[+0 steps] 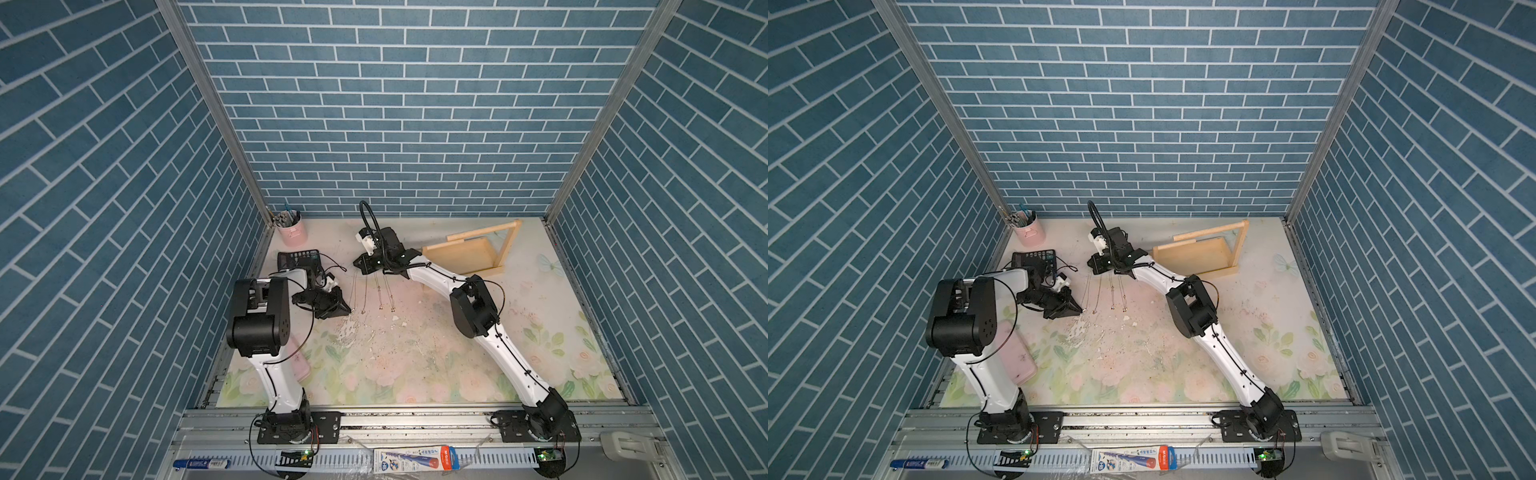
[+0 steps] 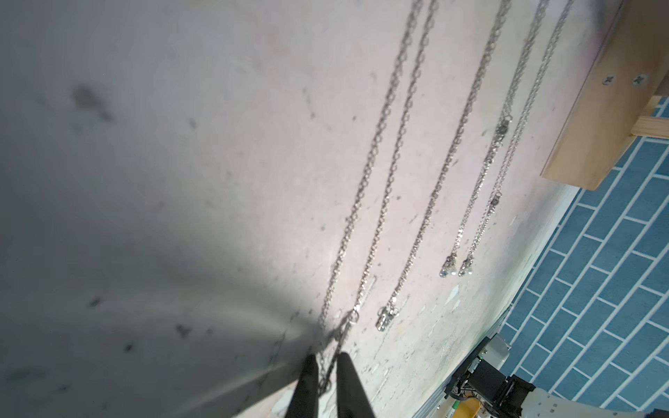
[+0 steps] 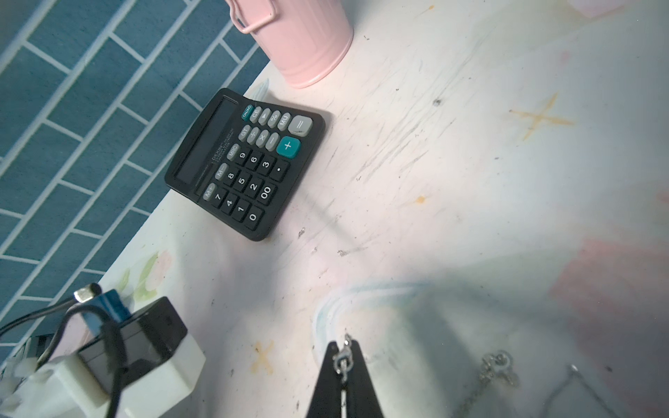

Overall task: Take the necklace off the jewelry display stand
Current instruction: Place the necklace at the center of the board.

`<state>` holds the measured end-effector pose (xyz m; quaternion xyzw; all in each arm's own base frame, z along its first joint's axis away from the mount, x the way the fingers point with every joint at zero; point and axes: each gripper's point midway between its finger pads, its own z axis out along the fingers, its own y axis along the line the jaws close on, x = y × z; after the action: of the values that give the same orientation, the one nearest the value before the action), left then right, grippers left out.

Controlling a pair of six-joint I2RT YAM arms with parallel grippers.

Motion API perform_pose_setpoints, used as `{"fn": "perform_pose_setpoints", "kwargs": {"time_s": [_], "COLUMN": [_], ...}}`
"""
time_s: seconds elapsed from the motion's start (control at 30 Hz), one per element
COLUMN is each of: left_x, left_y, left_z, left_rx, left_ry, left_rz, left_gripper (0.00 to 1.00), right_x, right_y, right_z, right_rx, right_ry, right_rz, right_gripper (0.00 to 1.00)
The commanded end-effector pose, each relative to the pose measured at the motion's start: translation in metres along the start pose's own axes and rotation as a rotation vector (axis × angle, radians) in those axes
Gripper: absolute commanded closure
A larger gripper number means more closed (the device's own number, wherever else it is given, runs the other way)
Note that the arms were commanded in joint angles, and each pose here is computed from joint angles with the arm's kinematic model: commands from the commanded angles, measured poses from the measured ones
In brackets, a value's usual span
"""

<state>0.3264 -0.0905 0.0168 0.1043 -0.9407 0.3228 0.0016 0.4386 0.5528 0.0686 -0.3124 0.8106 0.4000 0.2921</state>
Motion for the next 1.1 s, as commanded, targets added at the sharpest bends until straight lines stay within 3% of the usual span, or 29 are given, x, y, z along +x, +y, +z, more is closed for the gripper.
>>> {"fn": "perform_pose_setpoints", "kwargs": {"time_s": [0.0,0.37,0.73,1.07], "left_x": [0.004,0.0,-0.002,-0.006], "left_y": [0.022,0.018,0.016,0.006], "left_z": [0.002,-0.003,-0.009,-0.018], "left_rx": [-0.112,-0.108,-0.117,-0.094], "left_ry": [0.006,-0.021,-0.047,-0.09], "left_rz": [-0.017,-0.005,0.004,0.023], "left_gripper": [0.83,0.77,0.51,0.33], "right_x": [-0.03,-0.03,-0.031,-0.031], "right_y": [0.016,0.016,0.013,0.011], "right_z": [-0.015,-0.014,-0.008,-0.004], "right_rx": [-0.021,-0.024,-0.026,-0.03], "right_ry": [-0.057,-0.06,-0.07,-0.084], "right_rz": [-0.005,-0.004,-0.012,-0.014], "right_gripper": [1.0,1.0,1.0,1.0]}}
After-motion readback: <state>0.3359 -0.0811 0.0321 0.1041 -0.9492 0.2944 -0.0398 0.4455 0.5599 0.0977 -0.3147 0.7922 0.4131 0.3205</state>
